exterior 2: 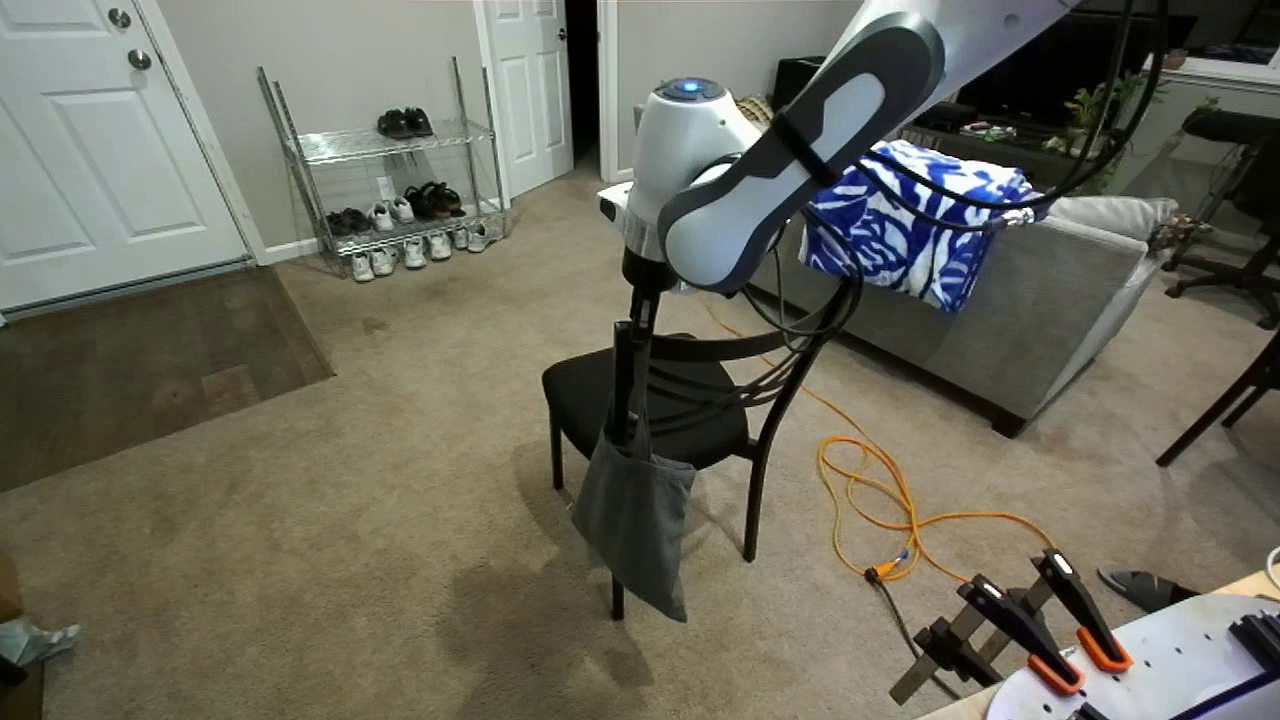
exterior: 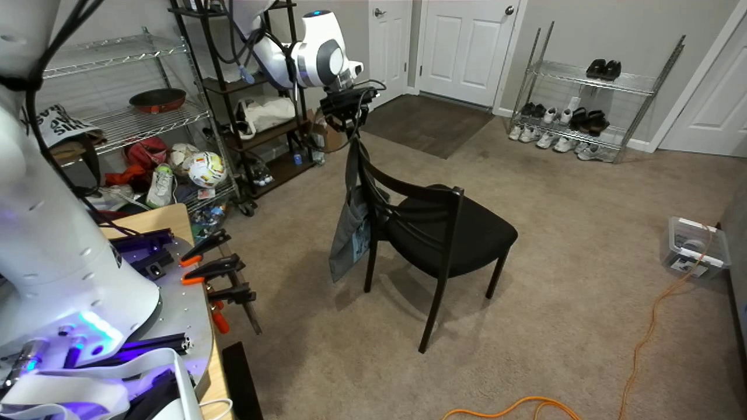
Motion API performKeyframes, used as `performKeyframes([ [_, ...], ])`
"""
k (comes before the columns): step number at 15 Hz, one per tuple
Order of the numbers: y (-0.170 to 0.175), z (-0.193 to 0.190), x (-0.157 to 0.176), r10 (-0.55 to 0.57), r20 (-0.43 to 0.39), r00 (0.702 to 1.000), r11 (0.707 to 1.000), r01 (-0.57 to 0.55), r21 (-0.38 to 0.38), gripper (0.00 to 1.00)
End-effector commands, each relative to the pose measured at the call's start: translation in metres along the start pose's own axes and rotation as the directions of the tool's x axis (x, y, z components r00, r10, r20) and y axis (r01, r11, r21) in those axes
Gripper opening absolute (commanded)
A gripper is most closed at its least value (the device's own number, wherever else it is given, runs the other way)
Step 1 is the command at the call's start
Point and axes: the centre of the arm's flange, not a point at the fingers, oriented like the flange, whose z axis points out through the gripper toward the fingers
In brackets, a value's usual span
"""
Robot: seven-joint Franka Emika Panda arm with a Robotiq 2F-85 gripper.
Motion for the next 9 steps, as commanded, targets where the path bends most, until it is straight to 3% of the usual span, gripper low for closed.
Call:
performKeyframes([
  [1,-0.0036,-0.0265,-0.0019,0.037,-0.045,0.998,0.996,-0.040,-0.081,0.08],
  [4,-0.0044,-0.0259,-0.0021,0.040,-0.043,0.998,0.995,-0.043,-0.085,0.08],
  [5,-0.0042,-0.0258,-0.0018,0.040,-0.041,0.998,0.996,-0.043,-0.081,0.16],
  [6,-0.0041,-0.0257,-0.0013,0.038,-0.040,0.998,0.996,-0.041,-0.079,0.54],
  [9,-0.0015,-0.0262,0.0012,0.046,-0.043,0.998,0.996,-0.049,-0.070,0.66],
])
